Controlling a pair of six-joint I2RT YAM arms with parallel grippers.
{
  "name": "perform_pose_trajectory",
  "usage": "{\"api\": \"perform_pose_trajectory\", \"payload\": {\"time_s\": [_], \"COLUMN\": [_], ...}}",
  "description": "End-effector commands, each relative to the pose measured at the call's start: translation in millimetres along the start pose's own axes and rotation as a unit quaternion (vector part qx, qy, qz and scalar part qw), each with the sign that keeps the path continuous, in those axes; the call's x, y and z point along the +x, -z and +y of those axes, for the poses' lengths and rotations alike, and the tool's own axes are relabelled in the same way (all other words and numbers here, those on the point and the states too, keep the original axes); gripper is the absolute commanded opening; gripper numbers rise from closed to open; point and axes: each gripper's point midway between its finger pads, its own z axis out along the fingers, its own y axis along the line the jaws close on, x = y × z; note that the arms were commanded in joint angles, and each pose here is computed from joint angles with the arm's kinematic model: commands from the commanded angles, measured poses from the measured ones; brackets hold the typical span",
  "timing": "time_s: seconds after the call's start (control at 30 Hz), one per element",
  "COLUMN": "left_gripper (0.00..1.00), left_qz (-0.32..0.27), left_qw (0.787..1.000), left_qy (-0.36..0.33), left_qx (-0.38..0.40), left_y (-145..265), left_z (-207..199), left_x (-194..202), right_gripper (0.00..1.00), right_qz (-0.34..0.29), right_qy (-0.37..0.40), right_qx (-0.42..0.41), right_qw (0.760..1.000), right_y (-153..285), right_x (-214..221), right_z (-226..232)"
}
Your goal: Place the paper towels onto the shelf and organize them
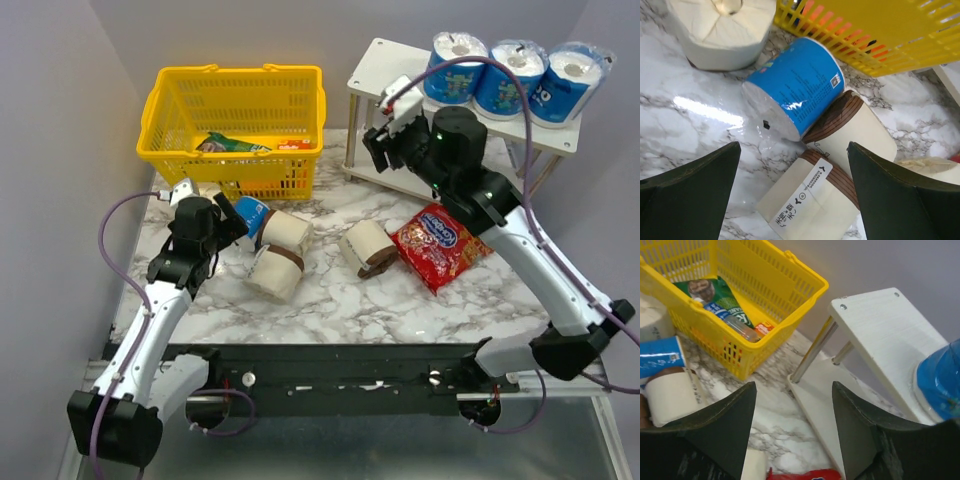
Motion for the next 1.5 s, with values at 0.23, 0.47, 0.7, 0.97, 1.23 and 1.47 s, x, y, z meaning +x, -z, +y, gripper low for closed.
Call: {"api": "perform_pose_trajectory", "payload": {"time_s": [0.23, 0.47, 0.7, 0.97, 1.23, 1.47], "left_gripper": [0.98, 0.98, 0.96, 0.89, 0.74, 0.52], "left_qz": [-0.049, -0.061, -0.058, -0.094, -0.109, -0.129], "left_qw": [0.980, 0.982, 0.984, 0.978, 0.971, 0.964], "left_qy": [0.163, 0.154, 0.164, 0.167, 0.191, 0.213], "left_qx": [0.098, 0.086, 0.049, 0.084, 0.094, 0.094], "left_y": [-36.1, -63.4, -82.4, -90.5, -93.3, -92.5], "left_z": [-1.8, 2.2, 17.5, 8.3, 12.4, 16.6], "left_x": [25.8, 27.4, 38.8, 28.5, 33.7, 30.9], "right_gripper": [0.71, 0.72, 0.72, 0.72, 0.72, 0.72], "right_qz": [-0.088, -0.101, -0.104, -0.108, -0.106, -0.109], "right_qy": [-0.124, -0.125, -0.124, -0.130, -0.127, -0.135], "right_qx": [-0.084, -0.083, -0.076, -0.082, -0.076, -0.079], "right_qw": [0.985, 0.983, 0.984, 0.982, 0.983, 0.982], "right_y": [73.7, 96.5, 106.3, 111.9, 120.1, 123.7], "right_x": [6.8, 8.5, 9.6, 4.8, 8.1, 6.5], "right_z": [45.8, 44.4, 40.8, 40.8, 38.2, 39.3]}}
